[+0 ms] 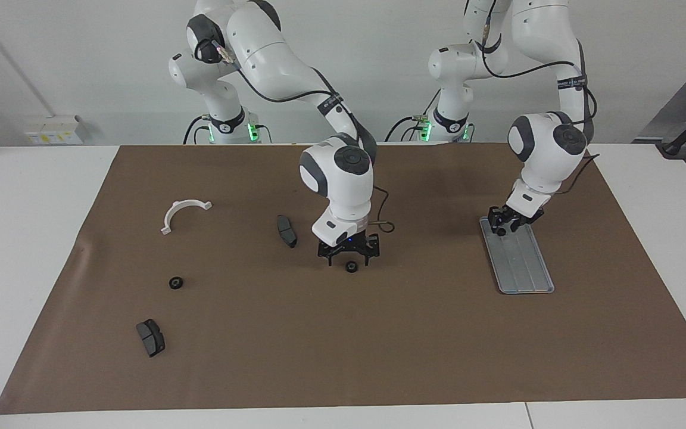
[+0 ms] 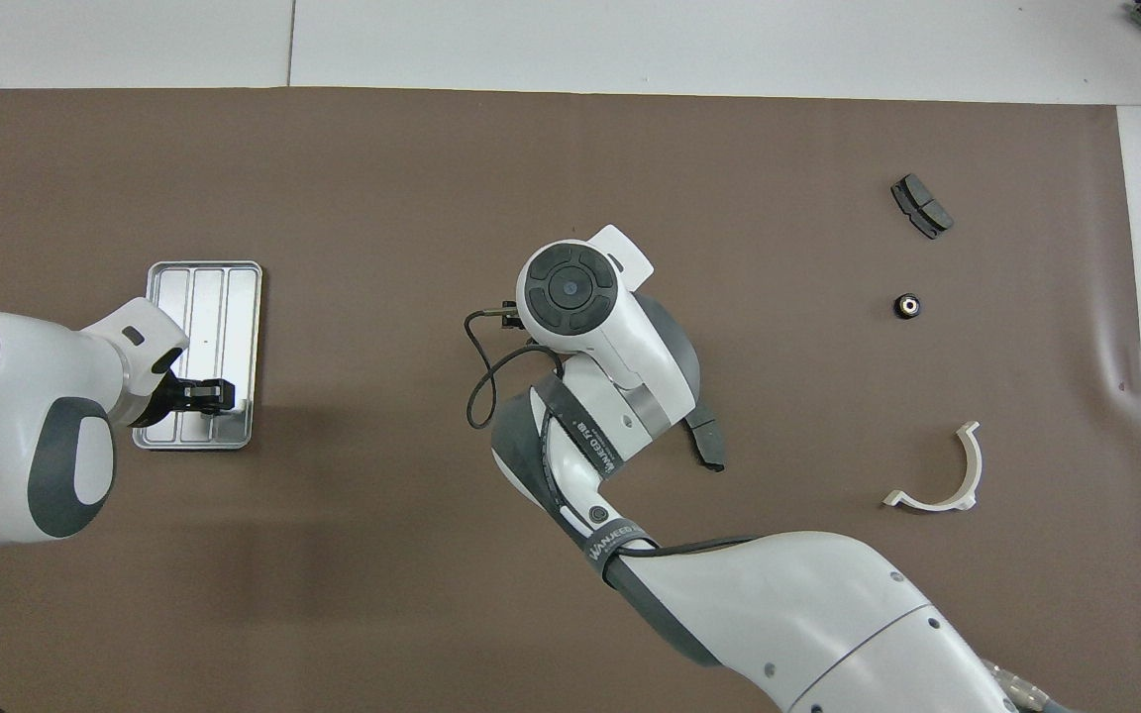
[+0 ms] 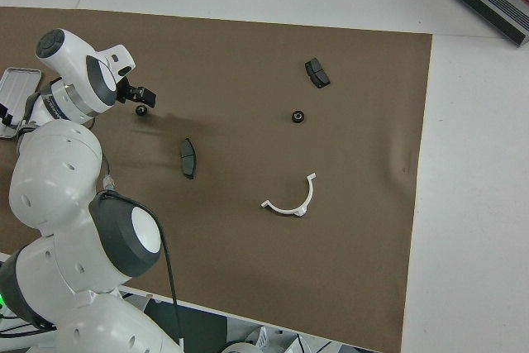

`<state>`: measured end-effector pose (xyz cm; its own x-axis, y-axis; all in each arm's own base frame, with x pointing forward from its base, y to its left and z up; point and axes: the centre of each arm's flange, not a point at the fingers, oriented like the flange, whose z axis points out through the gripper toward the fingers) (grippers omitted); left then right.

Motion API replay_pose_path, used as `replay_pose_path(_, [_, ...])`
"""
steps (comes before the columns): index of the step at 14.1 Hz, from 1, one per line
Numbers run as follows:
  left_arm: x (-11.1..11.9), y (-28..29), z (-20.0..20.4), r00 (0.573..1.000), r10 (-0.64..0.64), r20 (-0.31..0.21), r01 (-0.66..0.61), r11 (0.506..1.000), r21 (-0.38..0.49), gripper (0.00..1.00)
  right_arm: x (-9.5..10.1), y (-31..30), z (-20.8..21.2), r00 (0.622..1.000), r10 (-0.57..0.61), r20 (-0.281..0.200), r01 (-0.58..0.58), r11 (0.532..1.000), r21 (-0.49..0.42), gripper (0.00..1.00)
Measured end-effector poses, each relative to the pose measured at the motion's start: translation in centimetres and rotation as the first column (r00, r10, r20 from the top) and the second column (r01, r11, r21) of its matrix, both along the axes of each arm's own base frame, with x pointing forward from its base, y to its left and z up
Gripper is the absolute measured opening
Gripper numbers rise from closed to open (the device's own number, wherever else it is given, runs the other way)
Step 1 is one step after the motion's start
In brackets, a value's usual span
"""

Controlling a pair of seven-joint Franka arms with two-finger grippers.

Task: Place bearing gear from tray to pile
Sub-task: 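Grasp the second bearing with the right gripper while the left gripper returns, then grasp the last black bearing in the tray with the left gripper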

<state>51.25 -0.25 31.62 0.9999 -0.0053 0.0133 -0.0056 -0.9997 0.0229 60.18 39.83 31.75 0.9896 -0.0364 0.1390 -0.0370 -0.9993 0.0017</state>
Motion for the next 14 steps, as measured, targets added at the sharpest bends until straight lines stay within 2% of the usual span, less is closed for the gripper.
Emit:
replay_pose_path(7, [-0.5, 0.1, 0.1, 0.999, 0.029, 0.044, -0.029, 1.000, 0.001, 0.54, -1.2, 0.3, -2.7, 1.000, 0.016, -0.011, -0.016, 1.000, -0.006, 1.00])
replay_pose_path(8, [-0.5, 0.1, 0.1, 0.998, 0.031, 0.053, -0.031, 1.000, 0.001, 0.53, -1.3, 0.2, -2.9, 1.000, 0.016, -0.013, -0.016, 1.000, -0.008, 0.93])
replay_pose_path(9, [-0.5, 0.2, 0.1, 0.997, 0.035, 0.065, -0.035, 0.999, 0.000, 0.52, -1.4, 0.2, -3.0, 1.000, 0.015, -0.017, -0.016, 1.000, -0.010, 0.93])
replay_pose_path(10, [-0.5, 0.4, 0.0, 0.996, 0.042, 0.075, -0.042, 0.999, 0.000, 0.52, -1.5, 0.1, -3.3, 1.000, 0.015, -0.021, -0.016, 1.000, -0.012, 0.87])
replay_pose_path(11, [-0.5, 0.8, -0.1, 0.995, 0.050, 0.085, -0.050, 0.999, 0.000, 0.52, -1.5, 0.1, -3.4, 1.000, 0.015, -0.023, -0.016, 1.000, -0.014, 0.75])
replay_pose_path(13, [-0.5, 1.2, -0.4, 0.994, 0.057, 0.091, -0.057, 0.998, 0.000, 0.51, -1.5, 0.1, -3.3, 1.000, 0.016, -0.020, -0.016, 1.000, -0.011, 0.72])
replay_pose_path(14, [-0.6, 1.3, -0.5, 0.994, 0.059, 0.093, -0.059, 0.998, 0.000, 0.50, -1.5, 0.2, -3.2, 1.000, 0.017, -0.018, -0.017, 1.000, -0.010, 0.67])
